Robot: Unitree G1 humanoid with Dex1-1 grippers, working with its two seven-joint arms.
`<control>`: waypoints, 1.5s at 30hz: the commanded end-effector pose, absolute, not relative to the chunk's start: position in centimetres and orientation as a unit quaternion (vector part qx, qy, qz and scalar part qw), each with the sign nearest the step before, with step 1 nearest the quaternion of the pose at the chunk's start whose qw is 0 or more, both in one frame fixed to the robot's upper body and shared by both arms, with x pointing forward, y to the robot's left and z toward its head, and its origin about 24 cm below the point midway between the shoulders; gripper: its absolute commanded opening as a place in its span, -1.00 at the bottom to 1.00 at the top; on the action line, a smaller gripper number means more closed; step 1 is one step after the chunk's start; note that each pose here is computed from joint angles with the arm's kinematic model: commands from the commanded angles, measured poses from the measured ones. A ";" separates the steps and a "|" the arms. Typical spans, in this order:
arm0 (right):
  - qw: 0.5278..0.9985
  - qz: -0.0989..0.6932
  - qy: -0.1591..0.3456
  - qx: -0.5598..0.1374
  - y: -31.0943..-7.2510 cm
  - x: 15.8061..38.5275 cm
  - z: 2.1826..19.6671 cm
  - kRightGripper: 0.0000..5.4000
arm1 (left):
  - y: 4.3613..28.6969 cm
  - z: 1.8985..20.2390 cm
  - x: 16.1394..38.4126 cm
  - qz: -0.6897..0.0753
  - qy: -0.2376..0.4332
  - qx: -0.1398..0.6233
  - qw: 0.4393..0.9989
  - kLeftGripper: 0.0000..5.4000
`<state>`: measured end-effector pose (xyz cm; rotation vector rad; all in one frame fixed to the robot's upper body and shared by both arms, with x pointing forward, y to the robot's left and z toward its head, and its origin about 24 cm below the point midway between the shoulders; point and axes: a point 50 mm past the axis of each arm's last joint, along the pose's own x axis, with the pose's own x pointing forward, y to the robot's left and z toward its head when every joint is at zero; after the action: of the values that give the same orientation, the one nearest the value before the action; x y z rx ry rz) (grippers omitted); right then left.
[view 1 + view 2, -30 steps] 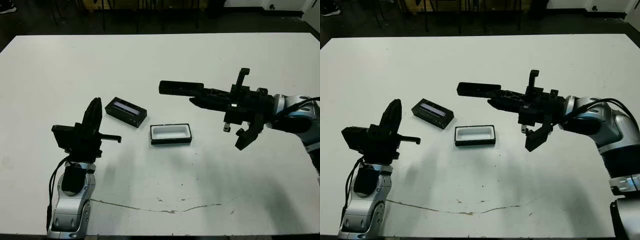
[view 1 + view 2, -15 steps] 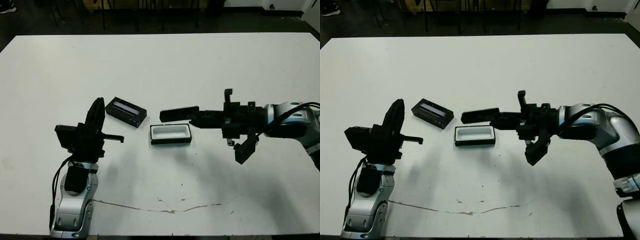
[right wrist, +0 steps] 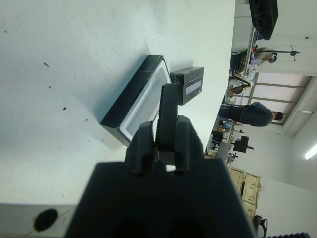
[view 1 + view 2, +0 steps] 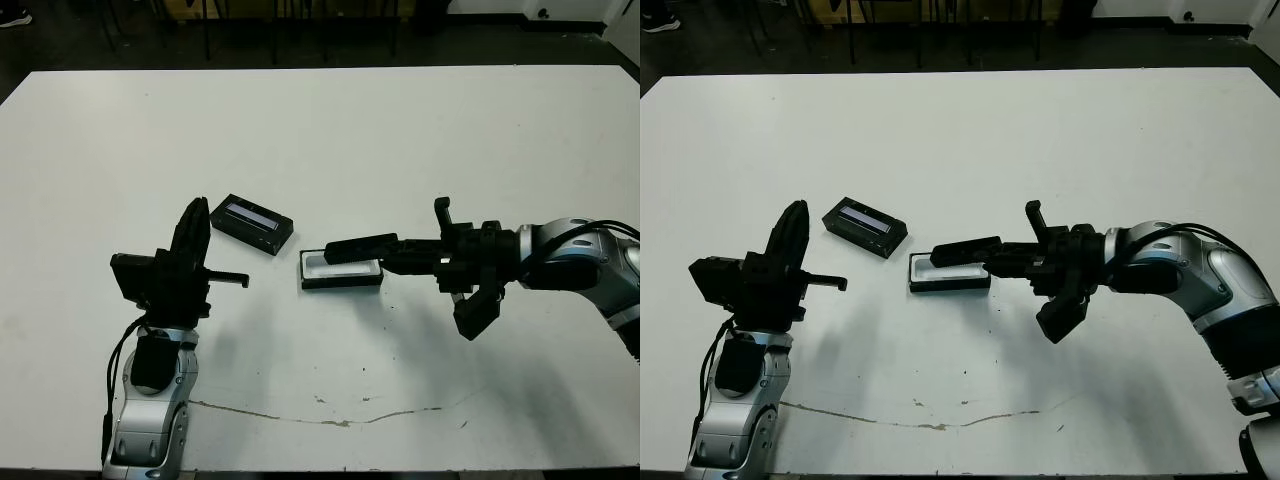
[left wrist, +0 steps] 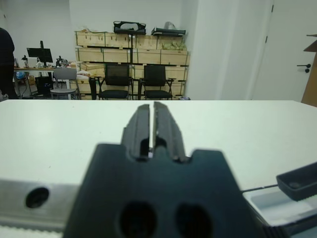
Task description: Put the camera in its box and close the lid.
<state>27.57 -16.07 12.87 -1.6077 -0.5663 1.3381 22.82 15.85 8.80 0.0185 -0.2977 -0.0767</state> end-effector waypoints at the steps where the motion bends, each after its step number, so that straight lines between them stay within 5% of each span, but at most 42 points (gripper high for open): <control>1: 0.471 0.556 -0.217 -0.650 -16.2 27.4 12.0 -1.00 | 15.9 8.2 22.6 -0.035 -0.131 0.014 0.991 -1.00; 26: 0.433 0.570 -0.221 -0.662 -16.4 27.7 11.7 -1.00 | 15.3 7.8 22.1 -0.028 -0.129 0.008 0.991 -1.00; 33: 0.433 0.567 -0.180 -0.677 -16.6 28.6 11.7 -1.00 | 15.2 7.9 22.1 -0.029 -0.129 0.006 0.991 -1.00; 45: 0.410 0.568 -0.231 -0.675 -15.9 28.6 12.5 -1.00 | 14.8 8.0 22.1 -0.029 -0.131 0.001 0.991 -1.00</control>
<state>28.56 -16.11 12.61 -1.6851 -0.5756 1.4130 22.28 14.71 8.65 0.0023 -0.3025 -0.0690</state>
